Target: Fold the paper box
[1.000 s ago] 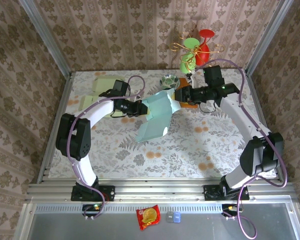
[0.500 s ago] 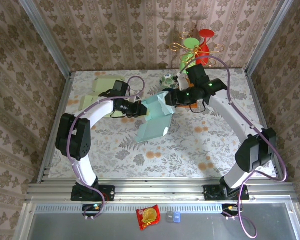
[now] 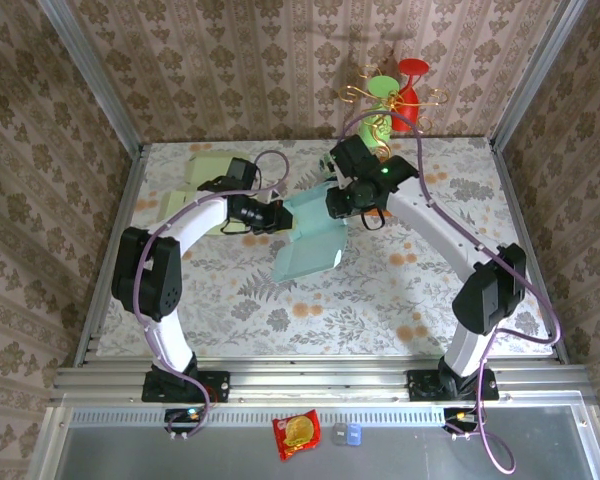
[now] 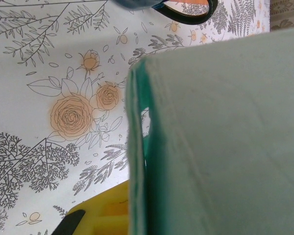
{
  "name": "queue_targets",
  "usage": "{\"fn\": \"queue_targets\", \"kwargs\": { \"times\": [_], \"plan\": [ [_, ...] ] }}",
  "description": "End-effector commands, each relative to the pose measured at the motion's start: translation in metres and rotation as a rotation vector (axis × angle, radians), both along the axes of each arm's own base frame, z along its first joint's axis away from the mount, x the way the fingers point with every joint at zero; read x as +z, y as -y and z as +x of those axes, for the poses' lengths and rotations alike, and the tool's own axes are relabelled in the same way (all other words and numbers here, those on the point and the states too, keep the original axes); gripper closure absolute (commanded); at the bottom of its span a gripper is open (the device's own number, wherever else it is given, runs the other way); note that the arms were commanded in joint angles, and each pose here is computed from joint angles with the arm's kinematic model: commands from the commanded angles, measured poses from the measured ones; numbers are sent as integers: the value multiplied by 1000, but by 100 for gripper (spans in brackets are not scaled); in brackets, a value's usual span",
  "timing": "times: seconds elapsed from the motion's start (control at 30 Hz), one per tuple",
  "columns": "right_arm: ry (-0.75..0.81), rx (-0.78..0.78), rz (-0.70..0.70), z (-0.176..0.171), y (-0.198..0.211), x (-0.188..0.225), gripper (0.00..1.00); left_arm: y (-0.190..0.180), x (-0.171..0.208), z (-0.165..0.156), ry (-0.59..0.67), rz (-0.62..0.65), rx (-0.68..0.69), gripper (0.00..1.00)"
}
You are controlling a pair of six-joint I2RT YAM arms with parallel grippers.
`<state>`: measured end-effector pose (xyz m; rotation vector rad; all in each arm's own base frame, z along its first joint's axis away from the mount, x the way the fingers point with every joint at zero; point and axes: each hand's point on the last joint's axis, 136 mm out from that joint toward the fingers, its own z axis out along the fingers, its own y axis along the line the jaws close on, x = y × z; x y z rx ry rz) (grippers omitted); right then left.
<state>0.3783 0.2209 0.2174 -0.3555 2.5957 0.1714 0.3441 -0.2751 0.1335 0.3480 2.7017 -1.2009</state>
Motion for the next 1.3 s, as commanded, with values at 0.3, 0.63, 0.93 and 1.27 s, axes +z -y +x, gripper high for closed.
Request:
{"fn": "queue_targets", "kwargs": {
  "times": [0.3,0.63,0.93,1.27],
  "plan": [
    [52,-193,-393,5,42,-15,89,1,16,-6,-15,172,123,100],
    [47,-298,-458,-4,60,-23,100,1,20,-14,-19,263,189,100],
    [72,-372,-457,-15,62,-22,100,-4,14,-12,-3,298,240,100],
    [31,-403,-402,-29,51,-53,100,-13,-30,-17,-7,329,264,96]
  ]
}}
